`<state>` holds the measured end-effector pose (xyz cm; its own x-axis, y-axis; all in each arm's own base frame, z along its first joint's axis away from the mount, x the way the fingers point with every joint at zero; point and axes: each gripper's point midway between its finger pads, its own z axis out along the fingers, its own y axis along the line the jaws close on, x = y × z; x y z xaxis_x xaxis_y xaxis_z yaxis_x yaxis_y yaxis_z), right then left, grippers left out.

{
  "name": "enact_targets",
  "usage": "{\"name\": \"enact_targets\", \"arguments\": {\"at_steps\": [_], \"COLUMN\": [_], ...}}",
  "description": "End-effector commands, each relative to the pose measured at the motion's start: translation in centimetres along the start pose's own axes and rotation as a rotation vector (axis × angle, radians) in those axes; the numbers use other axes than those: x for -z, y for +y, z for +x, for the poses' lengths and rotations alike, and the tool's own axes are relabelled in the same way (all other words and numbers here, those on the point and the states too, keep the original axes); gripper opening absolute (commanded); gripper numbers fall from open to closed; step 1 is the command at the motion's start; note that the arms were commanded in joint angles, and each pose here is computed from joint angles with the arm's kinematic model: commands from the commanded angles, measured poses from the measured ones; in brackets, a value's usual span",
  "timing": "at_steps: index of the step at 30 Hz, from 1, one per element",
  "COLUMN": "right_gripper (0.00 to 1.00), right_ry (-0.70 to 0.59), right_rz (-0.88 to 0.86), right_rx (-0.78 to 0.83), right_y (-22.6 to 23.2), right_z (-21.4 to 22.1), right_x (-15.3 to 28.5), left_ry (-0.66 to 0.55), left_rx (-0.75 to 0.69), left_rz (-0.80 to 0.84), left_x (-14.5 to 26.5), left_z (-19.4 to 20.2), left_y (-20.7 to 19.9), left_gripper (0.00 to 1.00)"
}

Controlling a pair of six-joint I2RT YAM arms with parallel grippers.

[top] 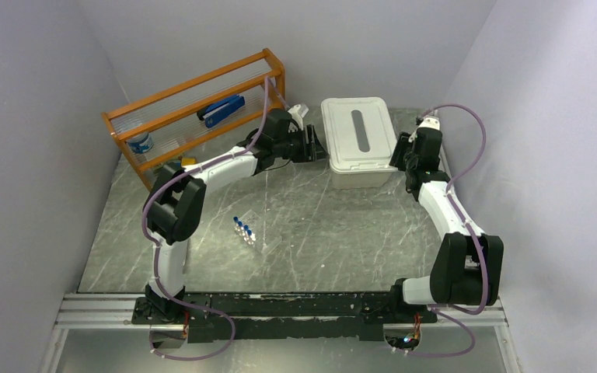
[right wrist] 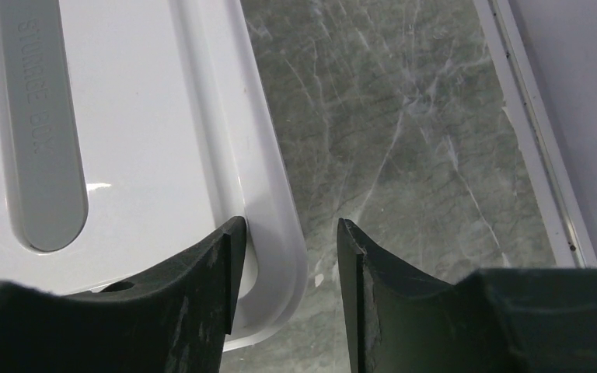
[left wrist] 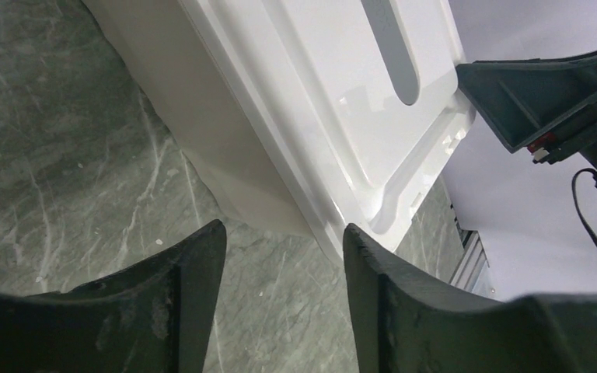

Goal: Organize the chemistry lab equipment

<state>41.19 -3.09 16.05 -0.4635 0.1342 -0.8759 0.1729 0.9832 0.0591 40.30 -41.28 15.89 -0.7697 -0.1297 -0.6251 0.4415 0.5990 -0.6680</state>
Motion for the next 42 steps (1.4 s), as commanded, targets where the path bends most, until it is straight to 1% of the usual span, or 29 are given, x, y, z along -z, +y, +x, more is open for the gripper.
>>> {"name": "enact_targets", "arguments": {"at_steps": [1,5,7,10,12,13,17,21,25,27,28,30,32,33,34,35,36,38,42], "right_gripper": [0.49,0.49,0.5,0.54,0.54,0.54,0.54,0.52,0.51,0.52,0.54,0.62,0.68,0.71,0.79,0.96,0.99,1.0,1.0], "right_ry": [0.03,-0.017,-0.039,-0.054,-0.052,-0.049,-0.031,-0.015,0.023,0.05,0.058,0.063,0.044,0.035,0.026,0.018,0.021,0.028,0.07], "right_rz": [0.018,-0.029,-0.048,-0.056,-0.058,-0.064,-0.126,-0.137,-0.13,-0.108,-0.102,-0.14,-0.156,-0.167,-0.186,-0.205,-0.224,-0.253,-0.235], "right_rx": [-0.043,-0.108,-0.14,-0.174,-0.205,-0.222,-0.29,-0.335,-0.327,-0.315,-0.308,-0.257,-0.239,-0.235,-0.233,-0.235,-0.236,-0.243,-0.255], "right_y": [-0.2,0.8,1.3,1.5,1.6,1.8,3.4,4.4,5.5,5.7,5.8,6.6,6.8,6.9,7.2,7.3,7.5,7.8,6.9], "right_z": [0.6,-1.2,-2.1,-2.9,-3.0,-2.9,-2.2,-1.8,-0.9,-0.3,-0.1,-0.2,-1.0,-1.2,-1.4,-1.5,-1.3,-0.8,0.6], "right_x": [1.0,2.3,3.0,3.9,4.4,4.6,5.7,6.7,8.1,8.9,9.5,10.9,12.7,13.5,14.3,15.0,15.6,16.7,18.4], "left_ry": [-0.023,-0.057,-0.079,-0.123,-0.135,-0.13,-0.088,-0.062,-0.039,-0.039,-0.044,-0.081,-0.102,-0.135,-0.147,-0.159,-0.168,-0.182,-0.201], "left_rx": [-0.061,-0.098,-0.128,-0.161,-0.171,-0.176,-0.223,-0.248,-0.275,-0.294,-0.305,-0.34,-0.372,-0.389,-0.404,-0.408,-0.413,-0.418,-0.402], "left_rz": [-0.012,0.006,-0.037,-0.094,-0.109,-0.111,-0.172,-0.241,-0.257,-0.267,-0.265,-0.327,-0.377,-0.385,-0.401,-0.423,-0.436,-0.464,-0.546], "left_x": [0.0,-0.2,0.0,0.4,0.2,-0.1,-1.7,-2.4,-2.4,-1.6,-0.9,1.4,4.5,6.8,8.7,10.4,12.1,15.6,22.8], "left_z": [-0.7,-2.3,-3.1,-3.6,-3.7,-3.5,-2.3,-0.9,-0.3,-0.8,-1.3,-2.8,-3.6,-4.6,-4.8,-5.0,-5.0,-4.7,-3.3], "left_y": [-0.9,-3.0,-3.5,-3.2,-2.8,-2.7,-1.6,-0.1,0.2,-0.2,-0.7,-0.8,-1.1,-2.1,-2.4,-2.5,-2.7,-2.8,-2.2], "left_gripper": [0.56,0.55,0.57,0.61,0.61,0.61,0.49,0.4,0.41,0.45,0.47,0.52,0.58,0.6,0.62,0.65,0.67,0.7,0.77]}}
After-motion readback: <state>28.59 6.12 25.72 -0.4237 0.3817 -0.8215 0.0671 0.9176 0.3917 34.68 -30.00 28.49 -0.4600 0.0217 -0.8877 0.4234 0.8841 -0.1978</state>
